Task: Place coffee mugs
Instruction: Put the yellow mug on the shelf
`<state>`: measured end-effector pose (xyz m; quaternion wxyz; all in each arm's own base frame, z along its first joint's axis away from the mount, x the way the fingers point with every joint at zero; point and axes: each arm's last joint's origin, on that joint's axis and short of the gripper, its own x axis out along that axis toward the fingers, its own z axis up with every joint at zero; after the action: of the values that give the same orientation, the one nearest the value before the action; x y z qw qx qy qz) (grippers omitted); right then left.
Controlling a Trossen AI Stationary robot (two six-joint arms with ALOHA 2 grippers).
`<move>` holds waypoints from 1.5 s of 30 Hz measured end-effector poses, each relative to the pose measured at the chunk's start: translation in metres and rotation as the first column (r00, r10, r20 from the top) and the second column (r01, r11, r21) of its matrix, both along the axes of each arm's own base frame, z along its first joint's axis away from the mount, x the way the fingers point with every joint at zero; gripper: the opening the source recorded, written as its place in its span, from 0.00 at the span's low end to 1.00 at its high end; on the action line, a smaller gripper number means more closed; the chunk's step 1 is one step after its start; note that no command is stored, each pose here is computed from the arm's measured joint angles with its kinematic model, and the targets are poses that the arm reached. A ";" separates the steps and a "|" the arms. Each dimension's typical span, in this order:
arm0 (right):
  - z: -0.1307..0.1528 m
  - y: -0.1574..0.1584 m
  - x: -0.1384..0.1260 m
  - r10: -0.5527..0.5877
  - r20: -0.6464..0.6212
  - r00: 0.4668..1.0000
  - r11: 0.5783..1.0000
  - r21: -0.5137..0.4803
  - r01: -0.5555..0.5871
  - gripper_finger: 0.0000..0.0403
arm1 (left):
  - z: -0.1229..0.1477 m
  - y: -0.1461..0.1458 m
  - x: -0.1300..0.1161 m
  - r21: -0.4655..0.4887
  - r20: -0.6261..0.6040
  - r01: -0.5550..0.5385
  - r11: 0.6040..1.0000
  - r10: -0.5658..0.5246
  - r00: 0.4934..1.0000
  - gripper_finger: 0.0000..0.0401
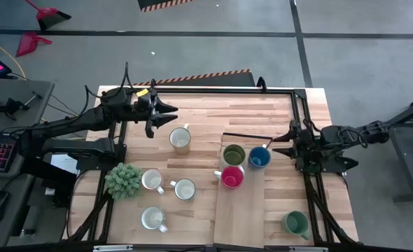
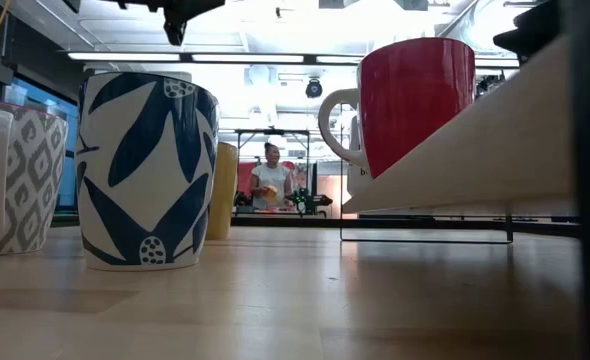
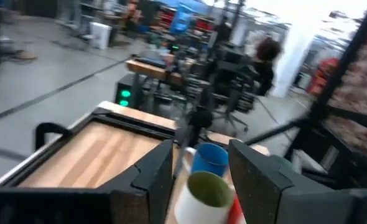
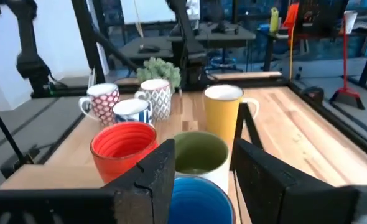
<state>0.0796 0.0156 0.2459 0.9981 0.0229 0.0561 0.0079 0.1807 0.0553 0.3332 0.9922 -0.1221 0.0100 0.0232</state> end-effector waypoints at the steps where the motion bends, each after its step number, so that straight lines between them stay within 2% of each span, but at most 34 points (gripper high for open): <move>1: 0.001 -0.001 -0.003 -0.001 0.019 1.000 1.000 0.006 0.001 0.36 | 0.000 -0.001 -0.001 0.005 -0.002 0.029 1.000 -0.029 1.000 0.37; 6: 0.006 -0.003 -0.015 0.051 0.108 0.993 0.998 0.018 -0.053 0.36 | -0.002 -0.005 -0.002 -0.053 -0.023 0.136 0.989 -0.137 0.990 0.37; 11: 0.009 -0.002 -0.019 0.111 0.176 0.978 0.992 0.032 -0.118 0.36 | -0.008 -0.005 -0.002 -0.065 -0.077 0.136 0.989 -0.140 0.987 0.37; 15: -0.005 0.003 -0.008 0.175 0.255 0.951 0.984 -0.009 -0.179 0.36 | -0.008 -0.005 -0.002 -0.061 -0.082 0.134 0.989 -0.139 0.987 0.37; 19: -0.017 0.004 -0.002 0.124 0.257 0.958 0.987 0.064 -0.145 0.36 | -0.008 -0.005 -0.002 -0.060 -0.080 0.133 0.989 -0.138 0.987 0.36; 21: -0.018 0.004 -0.001 0.145 0.255 0.956 0.981 0.091 -0.173 0.36 | -0.008 -0.005 -0.002 -0.065 -0.076 0.132 0.989 -0.137 0.988 0.36; 24: -0.015 0.006 -0.003 0.209 0.267 0.941 0.969 0.074 -0.236 0.36 | -0.008 -0.005 -0.002 -0.081 -0.076 0.129 0.988 -0.135 0.988 0.36; 29: -0.006 0.005 -0.007 0.215 0.297 0.930 0.969 0.057 -0.242 0.36 | -0.008 -0.001 -0.002 -0.079 -0.083 0.009 0.997 -0.015 0.996 0.37; 37: -0.008 0.005 -0.006 0.203 0.268 0.942 0.954 0.163 -0.252 0.36 | -0.016 0.002 0.002 -0.094 -0.147 -0.089 0.992 0.074 0.986 0.37; 39: -0.008 0.004 -0.006 0.173 0.264 0.949 0.957 0.180 -0.225 0.36 | -0.019 0.005 0.005 -0.095 -0.164 -0.126 0.987 0.109 0.980 0.36; 45: -0.011 0.002 -0.005 0.093 0.235 0.968 0.952 0.262 -0.156 0.36 | -0.014 0.011 0.009 0.015 -0.220 -0.284 0.959 0.281 0.934 0.35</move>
<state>0.0746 0.0178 0.2353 0.9824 0.1586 -0.0550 0.0815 0.1894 0.0667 0.3191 0.9702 -0.1277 0.1024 0.1788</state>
